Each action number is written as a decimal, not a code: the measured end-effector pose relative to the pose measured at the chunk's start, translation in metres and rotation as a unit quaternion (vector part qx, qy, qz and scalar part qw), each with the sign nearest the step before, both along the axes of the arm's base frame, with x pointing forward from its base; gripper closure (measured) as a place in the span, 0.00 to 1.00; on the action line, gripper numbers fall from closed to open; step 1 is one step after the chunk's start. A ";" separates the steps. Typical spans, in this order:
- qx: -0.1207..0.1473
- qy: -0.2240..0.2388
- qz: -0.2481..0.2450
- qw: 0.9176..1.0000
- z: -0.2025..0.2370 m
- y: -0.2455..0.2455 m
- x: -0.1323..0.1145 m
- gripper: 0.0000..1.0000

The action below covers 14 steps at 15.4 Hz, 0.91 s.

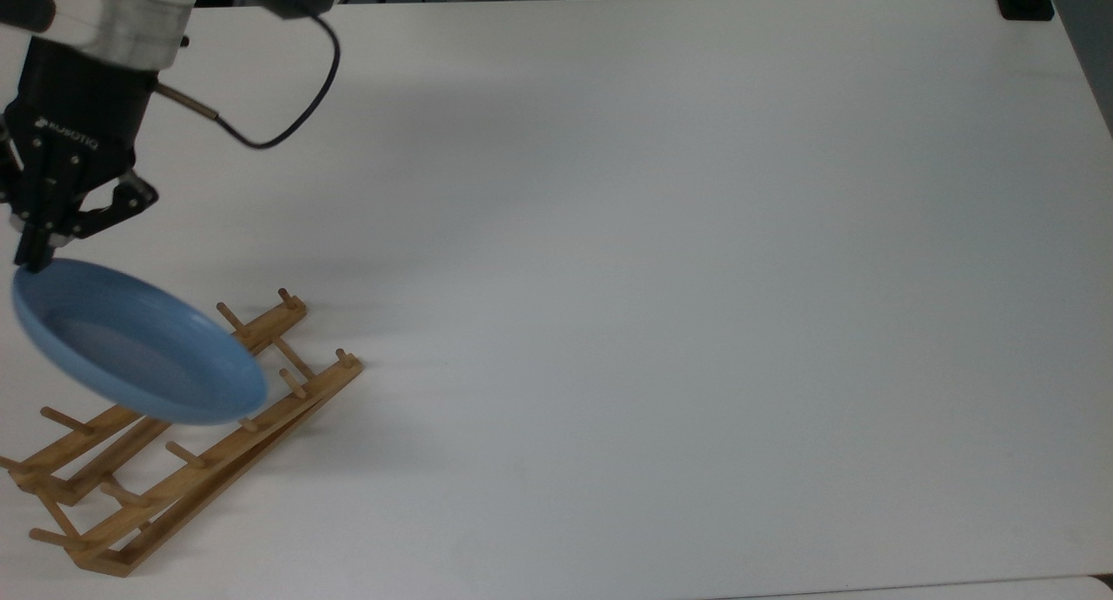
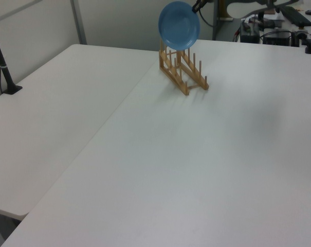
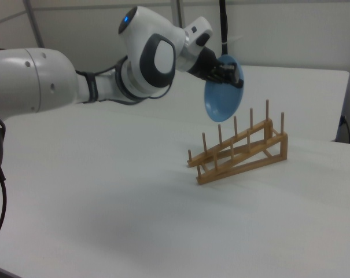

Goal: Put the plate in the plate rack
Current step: 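Carry the upright plate over the wooden rack and lower it between pegs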

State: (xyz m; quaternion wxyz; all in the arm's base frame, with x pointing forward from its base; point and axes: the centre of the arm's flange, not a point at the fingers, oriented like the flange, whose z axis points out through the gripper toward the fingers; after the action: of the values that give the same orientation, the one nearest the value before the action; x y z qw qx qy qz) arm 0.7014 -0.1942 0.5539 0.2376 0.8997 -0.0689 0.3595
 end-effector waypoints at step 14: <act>-0.067 0.015 -0.011 0.998 -0.068 -0.024 0.011 0.96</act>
State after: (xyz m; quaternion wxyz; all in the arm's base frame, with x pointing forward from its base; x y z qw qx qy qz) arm 0.7127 -0.2177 0.4861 0.3026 0.8860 -0.0509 0.3476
